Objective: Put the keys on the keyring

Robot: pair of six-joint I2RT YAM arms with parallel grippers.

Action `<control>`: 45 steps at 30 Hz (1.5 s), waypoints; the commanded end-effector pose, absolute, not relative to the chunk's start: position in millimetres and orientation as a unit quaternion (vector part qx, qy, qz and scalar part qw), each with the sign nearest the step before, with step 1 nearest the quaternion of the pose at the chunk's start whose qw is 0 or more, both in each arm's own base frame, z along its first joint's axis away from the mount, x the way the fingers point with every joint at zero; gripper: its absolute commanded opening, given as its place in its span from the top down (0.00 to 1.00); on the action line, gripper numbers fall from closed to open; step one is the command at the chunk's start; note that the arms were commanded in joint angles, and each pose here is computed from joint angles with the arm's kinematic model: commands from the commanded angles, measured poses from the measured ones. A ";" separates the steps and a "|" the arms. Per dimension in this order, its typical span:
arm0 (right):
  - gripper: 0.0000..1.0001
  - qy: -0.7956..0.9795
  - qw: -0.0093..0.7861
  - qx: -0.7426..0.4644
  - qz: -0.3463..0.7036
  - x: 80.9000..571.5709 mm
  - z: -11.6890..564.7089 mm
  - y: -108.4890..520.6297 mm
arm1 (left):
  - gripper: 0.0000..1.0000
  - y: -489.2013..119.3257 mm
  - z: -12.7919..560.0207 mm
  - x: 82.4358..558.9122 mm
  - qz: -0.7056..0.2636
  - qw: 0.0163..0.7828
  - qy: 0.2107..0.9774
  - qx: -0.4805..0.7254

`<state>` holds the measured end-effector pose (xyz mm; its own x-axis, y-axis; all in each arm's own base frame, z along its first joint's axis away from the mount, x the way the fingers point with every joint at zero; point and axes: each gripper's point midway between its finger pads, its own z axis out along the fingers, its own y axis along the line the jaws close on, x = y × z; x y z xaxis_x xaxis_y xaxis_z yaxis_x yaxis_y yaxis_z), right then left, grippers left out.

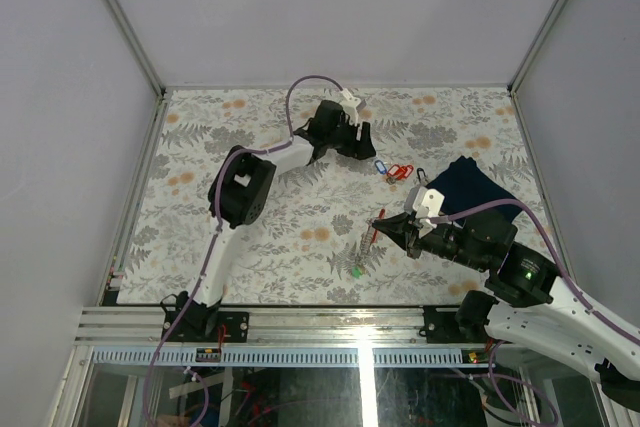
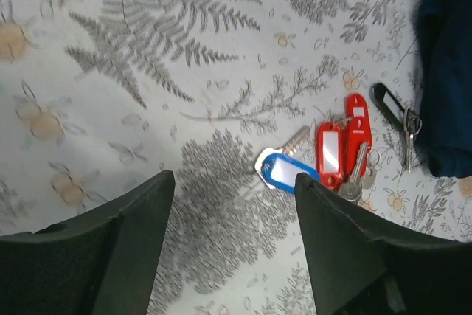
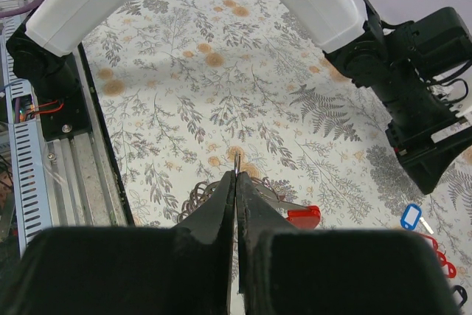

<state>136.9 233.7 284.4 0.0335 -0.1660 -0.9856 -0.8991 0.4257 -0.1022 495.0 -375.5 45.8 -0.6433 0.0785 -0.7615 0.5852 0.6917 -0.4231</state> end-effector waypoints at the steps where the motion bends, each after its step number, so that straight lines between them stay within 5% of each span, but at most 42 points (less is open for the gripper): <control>1: 1.00 0.587 0.604 -0.418 0.340 134.0 314.0 236.6 | 0.34 -387.6 58.0 501.9 -0.417 0.363 0.790 0.264; 14: 1.00 0.585 0.605 -0.416 0.345 132.7 316.6 236.6 | 0.37 -405.3 28.1 495.4 -0.422 0.290 0.818 0.260; 37: 1.00 0.586 0.601 -0.419 0.346 134.0 314.7 240.4 | 0.63 -406.6 9.7 468.6 -0.424 0.254 0.821 0.285; 45: 1.00 0.586 0.601 -0.420 0.346 134.0 313.8 240.9 | 0.94 -404.6 10.2 466.1 -0.422 0.255 0.820 0.292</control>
